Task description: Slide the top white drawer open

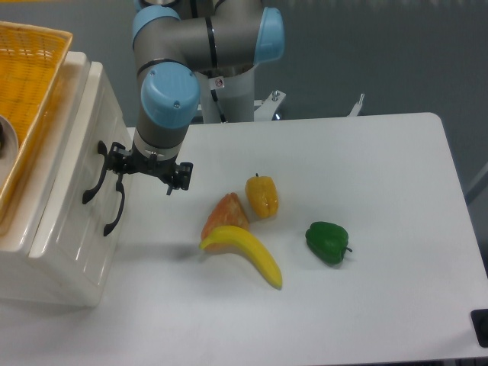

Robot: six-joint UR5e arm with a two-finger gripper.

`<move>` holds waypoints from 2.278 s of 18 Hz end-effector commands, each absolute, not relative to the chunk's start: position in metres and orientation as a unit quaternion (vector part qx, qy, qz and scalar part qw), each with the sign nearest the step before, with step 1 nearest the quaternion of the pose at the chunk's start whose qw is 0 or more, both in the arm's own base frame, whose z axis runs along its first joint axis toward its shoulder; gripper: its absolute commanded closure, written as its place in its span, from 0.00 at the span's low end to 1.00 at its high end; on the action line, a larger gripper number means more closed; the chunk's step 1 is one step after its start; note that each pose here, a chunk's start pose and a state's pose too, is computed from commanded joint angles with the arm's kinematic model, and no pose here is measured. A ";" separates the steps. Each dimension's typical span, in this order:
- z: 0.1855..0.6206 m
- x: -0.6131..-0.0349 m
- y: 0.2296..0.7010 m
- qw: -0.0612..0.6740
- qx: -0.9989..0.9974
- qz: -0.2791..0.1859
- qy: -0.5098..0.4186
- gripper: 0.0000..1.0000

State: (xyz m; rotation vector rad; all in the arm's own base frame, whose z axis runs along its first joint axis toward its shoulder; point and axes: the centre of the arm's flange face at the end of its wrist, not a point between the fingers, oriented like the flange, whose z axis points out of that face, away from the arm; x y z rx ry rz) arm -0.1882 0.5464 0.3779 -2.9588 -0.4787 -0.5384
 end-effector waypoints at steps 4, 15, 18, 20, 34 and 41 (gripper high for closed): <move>0.382 -0.192 0.546 0.050 -0.969 -0.179 -0.161 0.00; 0.384 -0.184 0.549 0.050 -0.966 -0.199 -0.158 0.00; 0.383 -0.181 0.549 0.045 -0.965 -0.203 -0.157 0.00; 0.383 -0.177 0.551 0.045 -0.966 -0.203 -0.153 0.00; 0.378 -0.168 0.552 0.038 -0.967 -0.205 -0.147 0.00; 0.379 -0.165 0.554 0.038 -0.967 -0.205 -0.144 0.00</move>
